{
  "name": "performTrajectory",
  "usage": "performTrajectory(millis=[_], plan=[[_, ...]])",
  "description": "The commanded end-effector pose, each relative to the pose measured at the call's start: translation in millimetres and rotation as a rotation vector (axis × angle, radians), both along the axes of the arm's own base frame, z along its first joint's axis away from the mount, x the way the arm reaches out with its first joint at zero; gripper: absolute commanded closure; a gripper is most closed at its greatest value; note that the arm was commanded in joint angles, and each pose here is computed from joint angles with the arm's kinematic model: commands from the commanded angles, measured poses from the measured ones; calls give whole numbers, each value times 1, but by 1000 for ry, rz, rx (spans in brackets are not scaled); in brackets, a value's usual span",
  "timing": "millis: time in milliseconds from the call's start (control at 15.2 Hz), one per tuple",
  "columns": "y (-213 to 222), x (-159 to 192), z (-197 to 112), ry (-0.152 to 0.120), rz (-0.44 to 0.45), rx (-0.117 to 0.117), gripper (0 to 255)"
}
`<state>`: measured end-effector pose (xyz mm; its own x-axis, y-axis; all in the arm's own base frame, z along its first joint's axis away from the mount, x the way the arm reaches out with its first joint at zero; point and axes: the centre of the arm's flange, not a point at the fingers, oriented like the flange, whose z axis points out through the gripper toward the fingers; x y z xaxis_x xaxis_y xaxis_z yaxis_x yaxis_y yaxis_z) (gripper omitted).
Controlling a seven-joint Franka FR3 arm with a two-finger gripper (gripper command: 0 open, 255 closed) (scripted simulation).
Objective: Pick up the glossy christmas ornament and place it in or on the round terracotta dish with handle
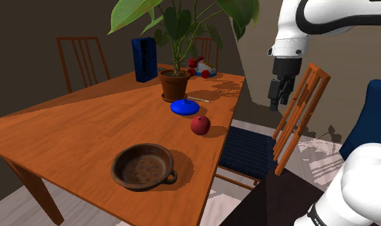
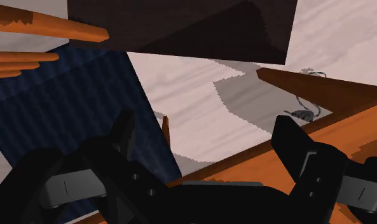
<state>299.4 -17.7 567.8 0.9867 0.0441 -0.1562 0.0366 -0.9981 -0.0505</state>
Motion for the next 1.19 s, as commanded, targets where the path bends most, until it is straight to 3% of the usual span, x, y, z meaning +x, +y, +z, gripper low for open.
performTrajectory(millis=[0, 528, 1122], plan=[[0, 0, 0, 0, 0, 0, 0], [96, 38, -15, -156, -223, -98, 0], [188, 107, -33, -332, -475, -209, 0]])
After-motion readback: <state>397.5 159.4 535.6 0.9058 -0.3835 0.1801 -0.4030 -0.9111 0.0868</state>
